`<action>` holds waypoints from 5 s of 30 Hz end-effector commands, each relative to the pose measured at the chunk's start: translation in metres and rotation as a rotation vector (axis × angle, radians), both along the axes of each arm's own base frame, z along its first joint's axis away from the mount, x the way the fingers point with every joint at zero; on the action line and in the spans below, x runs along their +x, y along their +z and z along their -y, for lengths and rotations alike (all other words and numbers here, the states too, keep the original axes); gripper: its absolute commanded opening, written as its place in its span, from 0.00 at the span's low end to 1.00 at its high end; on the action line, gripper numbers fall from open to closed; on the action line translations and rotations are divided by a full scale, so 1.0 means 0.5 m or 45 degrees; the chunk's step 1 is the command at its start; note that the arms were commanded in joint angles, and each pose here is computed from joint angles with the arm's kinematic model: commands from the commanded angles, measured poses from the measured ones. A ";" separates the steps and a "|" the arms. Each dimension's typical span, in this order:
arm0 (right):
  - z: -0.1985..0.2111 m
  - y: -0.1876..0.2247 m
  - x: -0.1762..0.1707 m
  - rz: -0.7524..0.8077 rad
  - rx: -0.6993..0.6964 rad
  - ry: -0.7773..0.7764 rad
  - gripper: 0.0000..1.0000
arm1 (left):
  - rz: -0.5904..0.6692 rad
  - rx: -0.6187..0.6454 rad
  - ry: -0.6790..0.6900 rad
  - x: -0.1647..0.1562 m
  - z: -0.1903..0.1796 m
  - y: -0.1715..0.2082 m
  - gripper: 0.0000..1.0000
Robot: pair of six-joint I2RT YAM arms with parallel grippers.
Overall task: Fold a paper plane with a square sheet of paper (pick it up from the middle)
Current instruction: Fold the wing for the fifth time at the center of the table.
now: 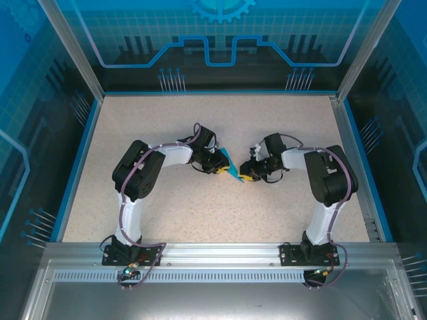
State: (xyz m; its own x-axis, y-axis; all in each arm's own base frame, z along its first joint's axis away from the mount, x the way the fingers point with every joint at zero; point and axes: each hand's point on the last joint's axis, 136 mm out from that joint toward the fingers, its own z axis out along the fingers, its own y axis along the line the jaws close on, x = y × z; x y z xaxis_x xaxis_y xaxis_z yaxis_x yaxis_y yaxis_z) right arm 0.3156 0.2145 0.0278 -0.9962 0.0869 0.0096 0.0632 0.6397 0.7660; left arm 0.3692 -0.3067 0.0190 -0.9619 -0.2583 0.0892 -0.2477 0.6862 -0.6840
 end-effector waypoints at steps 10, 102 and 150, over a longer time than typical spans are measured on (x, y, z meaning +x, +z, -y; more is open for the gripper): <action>-0.033 0.060 -0.015 0.298 -0.366 0.192 0.17 | -0.183 0.135 0.048 -0.023 -0.023 -0.052 0.20; -0.015 0.056 -0.026 0.173 -0.104 0.229 0.09 | -0.269 0.282 0.004 -0.028 -0.043 -0.089 0.17; 0.039 -0.084 -0.043 -0.099 -0.346 0.144 0.04 | 0.266 -0.208 -0.218 -0.031 0.082 0.087 0.27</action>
State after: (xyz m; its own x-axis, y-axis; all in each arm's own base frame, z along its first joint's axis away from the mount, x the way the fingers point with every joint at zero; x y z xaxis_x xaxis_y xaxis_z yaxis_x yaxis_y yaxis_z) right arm 0.3073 0.2114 0.0109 -0.9984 -0.0538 -0.0159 -0.0520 0.7817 0.6215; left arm 0.3608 -0.3340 0.0508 -0.9887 -0.1446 -0.0391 -0.0598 0.6208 -0.7816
